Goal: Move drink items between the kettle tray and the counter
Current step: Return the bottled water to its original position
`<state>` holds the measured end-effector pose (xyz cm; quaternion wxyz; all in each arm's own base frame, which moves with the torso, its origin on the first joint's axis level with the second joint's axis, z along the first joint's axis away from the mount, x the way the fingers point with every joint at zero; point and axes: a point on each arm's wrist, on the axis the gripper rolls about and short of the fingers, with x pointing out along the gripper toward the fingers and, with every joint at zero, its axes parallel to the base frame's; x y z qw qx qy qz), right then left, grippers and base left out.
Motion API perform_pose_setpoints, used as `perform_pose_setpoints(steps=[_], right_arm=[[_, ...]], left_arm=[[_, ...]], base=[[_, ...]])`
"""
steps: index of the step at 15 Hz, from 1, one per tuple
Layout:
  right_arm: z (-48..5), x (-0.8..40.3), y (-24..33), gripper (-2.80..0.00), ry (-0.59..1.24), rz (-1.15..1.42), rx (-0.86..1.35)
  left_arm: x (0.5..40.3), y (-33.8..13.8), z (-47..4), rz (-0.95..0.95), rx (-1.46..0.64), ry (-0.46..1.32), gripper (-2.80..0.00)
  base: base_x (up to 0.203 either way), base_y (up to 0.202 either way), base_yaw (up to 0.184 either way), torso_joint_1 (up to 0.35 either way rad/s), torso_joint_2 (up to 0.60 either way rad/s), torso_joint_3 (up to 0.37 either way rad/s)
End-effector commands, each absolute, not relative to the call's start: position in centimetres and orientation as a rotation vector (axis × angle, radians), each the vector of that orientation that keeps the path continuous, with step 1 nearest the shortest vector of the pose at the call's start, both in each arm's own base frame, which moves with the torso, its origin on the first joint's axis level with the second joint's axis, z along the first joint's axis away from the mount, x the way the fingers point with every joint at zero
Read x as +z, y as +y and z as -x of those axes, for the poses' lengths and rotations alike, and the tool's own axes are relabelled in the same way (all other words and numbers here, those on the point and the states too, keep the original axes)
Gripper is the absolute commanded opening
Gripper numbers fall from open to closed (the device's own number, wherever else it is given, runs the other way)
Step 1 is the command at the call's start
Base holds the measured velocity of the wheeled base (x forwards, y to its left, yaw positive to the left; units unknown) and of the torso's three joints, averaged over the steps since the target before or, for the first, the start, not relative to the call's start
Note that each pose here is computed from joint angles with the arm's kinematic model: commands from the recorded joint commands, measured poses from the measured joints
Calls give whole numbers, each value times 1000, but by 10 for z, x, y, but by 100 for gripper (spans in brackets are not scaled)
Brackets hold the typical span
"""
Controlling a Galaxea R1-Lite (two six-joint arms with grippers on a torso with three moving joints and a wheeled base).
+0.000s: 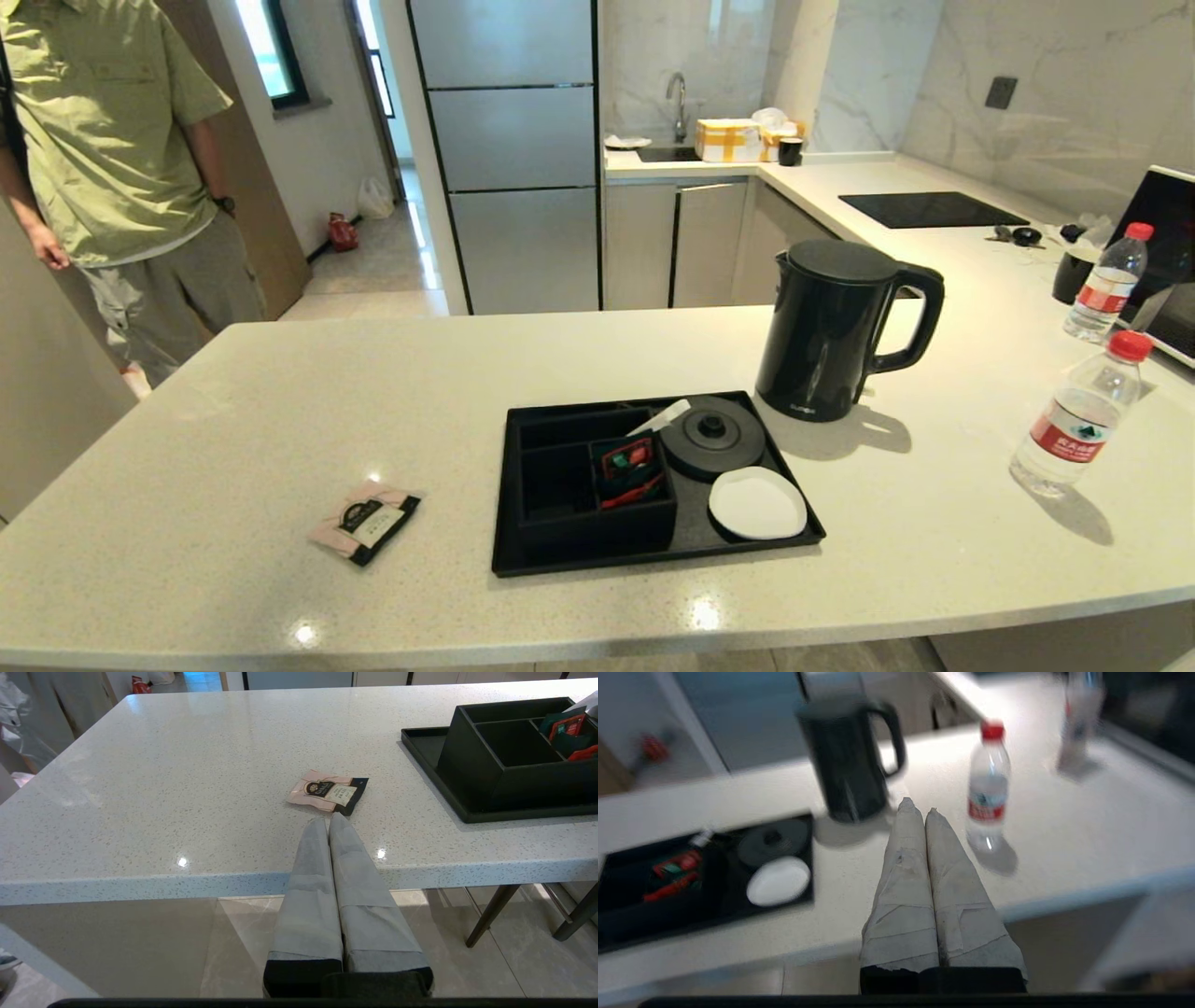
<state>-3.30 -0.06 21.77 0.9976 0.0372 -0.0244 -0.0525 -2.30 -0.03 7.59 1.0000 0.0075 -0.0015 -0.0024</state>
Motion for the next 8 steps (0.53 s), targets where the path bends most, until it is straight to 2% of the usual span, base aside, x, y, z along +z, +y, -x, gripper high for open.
perform_pose_setpoints(steps=[1,3,6,8], right_arm=[[-13,239,-3,-280,254,-91,-156],[-41,236,-5,-280,474,-135,-203],[-101,204,-12,-280,803,-243,-315],[-117,188,-14,-280,904,-293,-396]], left_arm=[[76,0,23,-15,-5,-2,-280],[76,0,23,-15,-5,-2,-280],[76,0,23,-15,-5,-2,-280],[76,0,23,-15,-5,-2,-280]], base=[[0,0,0,0,0,0],[0,0,0,0,0,0],[0,0,0,0,0,0],[0,0,0,0,0,0]])
